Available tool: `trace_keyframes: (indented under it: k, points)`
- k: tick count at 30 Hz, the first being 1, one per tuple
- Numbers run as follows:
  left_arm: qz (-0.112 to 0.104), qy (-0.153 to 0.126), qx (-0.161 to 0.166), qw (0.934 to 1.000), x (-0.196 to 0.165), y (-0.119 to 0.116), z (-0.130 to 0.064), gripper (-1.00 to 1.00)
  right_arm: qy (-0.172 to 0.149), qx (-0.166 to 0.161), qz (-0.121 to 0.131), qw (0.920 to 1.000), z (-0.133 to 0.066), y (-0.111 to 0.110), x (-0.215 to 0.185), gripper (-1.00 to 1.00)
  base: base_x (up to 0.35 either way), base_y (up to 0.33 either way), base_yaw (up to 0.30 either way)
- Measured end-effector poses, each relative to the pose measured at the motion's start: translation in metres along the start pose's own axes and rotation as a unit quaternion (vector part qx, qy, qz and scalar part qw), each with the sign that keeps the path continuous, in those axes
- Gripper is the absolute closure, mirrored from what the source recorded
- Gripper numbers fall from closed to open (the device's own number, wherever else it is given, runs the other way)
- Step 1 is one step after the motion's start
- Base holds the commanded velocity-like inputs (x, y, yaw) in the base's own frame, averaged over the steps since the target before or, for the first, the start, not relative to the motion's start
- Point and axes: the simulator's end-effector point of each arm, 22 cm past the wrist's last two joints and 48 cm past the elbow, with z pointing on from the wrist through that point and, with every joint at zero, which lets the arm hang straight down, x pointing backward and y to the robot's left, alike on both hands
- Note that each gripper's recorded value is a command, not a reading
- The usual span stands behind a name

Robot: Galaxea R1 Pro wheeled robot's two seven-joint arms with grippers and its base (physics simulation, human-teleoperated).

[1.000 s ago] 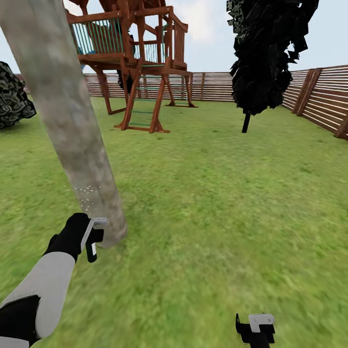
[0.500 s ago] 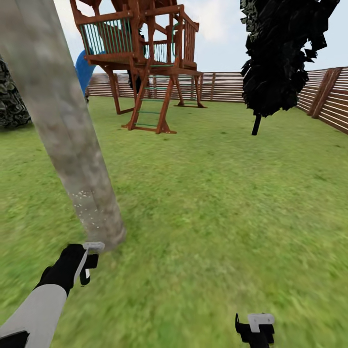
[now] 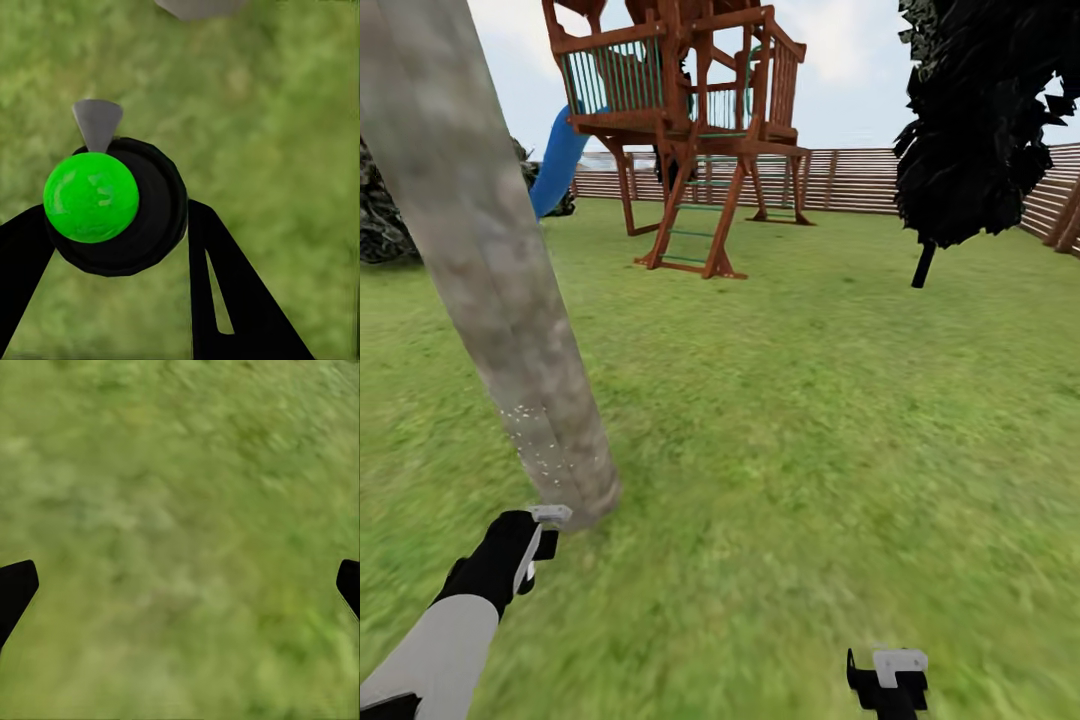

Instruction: In the garden, pick up the pesticide atomizer on the floor and spray pesticide onto both trees until each tree trunk is fully covered.

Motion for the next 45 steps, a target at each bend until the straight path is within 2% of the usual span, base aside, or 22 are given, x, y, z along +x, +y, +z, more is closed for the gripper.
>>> trace_keyframes:
  k: [8,12,23,39,45]
  points:
    - [0.0,0.001,0.003,1.0,0.001,-0.003,0.0,1.0,0.0,0.0,-0.001,1.0,0.0,0.0,0.0,-1.0,0.197,-0.227,0.277]
    - [-0.013,0.001,0.015,0.9998,0.001,-0.009,0.0,1.0,0.0,0.0,-0.001,1.0,0.0,0.0,0.0,-1.0,0.165,-0.25,0.277]
    - [-0.012,0.0,0.016,0.9998,0.001,-0.01,0.0,1.0,0.0,0.0,-0.001,1.0,0.0,0.0,0.0,-1.0,0.16,-0.255,0.272]
    - [-0.01,-0.001,0.018,0.9998,0.0,-0.015,-0.001,1.0,0.0,0.001,-0.001,1.0,0.0,-0.001,0.001,-1.0,0.104,-0.274,0.016]
    - [-0.01,-0.001,0.018,0.9998,0.0,-0.014,-0.001,1.0,0.0,0.0,-0.001,1.0,0.0,0.0,0.0,-1.0,0.0,-0.291,0.231]
